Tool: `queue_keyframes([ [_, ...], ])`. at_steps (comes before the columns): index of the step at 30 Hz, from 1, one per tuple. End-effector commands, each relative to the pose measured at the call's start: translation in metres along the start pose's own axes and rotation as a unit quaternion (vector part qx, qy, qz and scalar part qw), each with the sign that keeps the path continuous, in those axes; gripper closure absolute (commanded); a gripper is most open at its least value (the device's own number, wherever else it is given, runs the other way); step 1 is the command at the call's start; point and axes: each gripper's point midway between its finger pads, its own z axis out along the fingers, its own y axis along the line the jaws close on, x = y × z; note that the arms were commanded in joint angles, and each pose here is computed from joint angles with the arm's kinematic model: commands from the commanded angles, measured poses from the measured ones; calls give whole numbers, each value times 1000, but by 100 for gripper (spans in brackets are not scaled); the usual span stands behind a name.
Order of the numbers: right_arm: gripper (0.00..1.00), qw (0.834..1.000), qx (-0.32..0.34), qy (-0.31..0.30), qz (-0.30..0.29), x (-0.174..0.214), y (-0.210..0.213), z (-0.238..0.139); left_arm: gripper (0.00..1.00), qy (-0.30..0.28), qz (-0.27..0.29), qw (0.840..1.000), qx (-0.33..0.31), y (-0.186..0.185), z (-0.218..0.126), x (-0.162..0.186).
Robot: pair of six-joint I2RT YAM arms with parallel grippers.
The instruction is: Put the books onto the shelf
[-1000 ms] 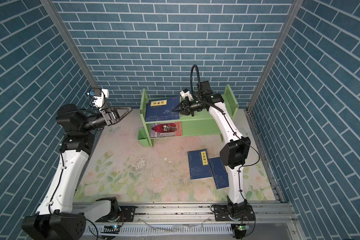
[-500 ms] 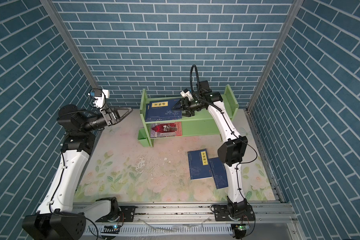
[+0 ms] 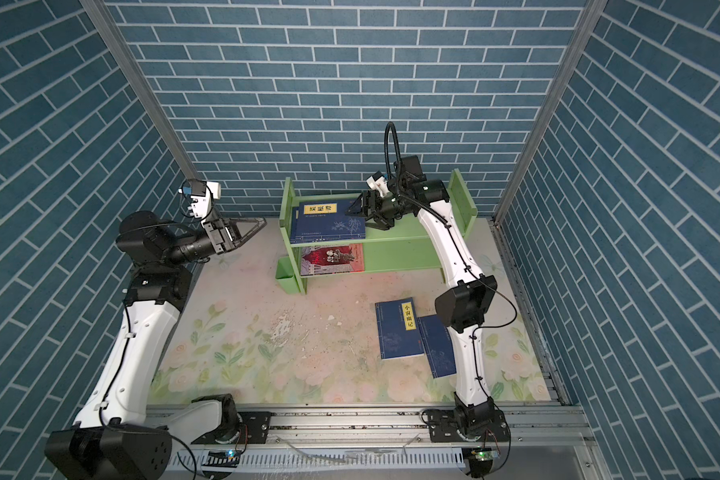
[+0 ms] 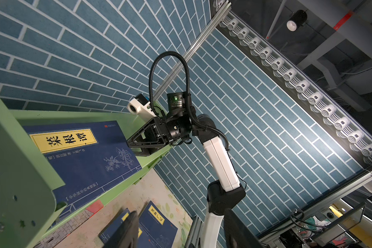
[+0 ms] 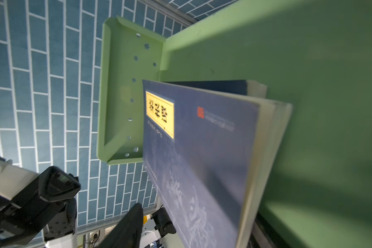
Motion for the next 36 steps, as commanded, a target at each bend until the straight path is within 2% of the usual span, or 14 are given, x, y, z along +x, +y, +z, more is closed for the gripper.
queue_keyframes([
  [1,27,998,60,-11,0,-2,-23,1,36,4,14,1000,8,-7,-2,3],
  [7,27,989,130,-57,-32,-16,-37,-14,36,7,11,1000,7,-6,-2,4],
  [11,27,981,159,-90,-61,-19,-26,-37,36,16,10,1000,5,-6,-2,8],
  [17,30,982,144,-93,-79,-7,-9,-42,36,29,21,999,-33,8,-5,17],
  [21,31,985,121,-90,-83,0,3,-42,36,49,63,992,-100,27,-11,28],
  [27,33,989,92,-77,-87,4,12,-34,36,75,102,981,-146,46,-19,43],
  [36,34,991,86,-65,-85,2,9,-22,36,96,107,977,-158,61,-21,57],
])
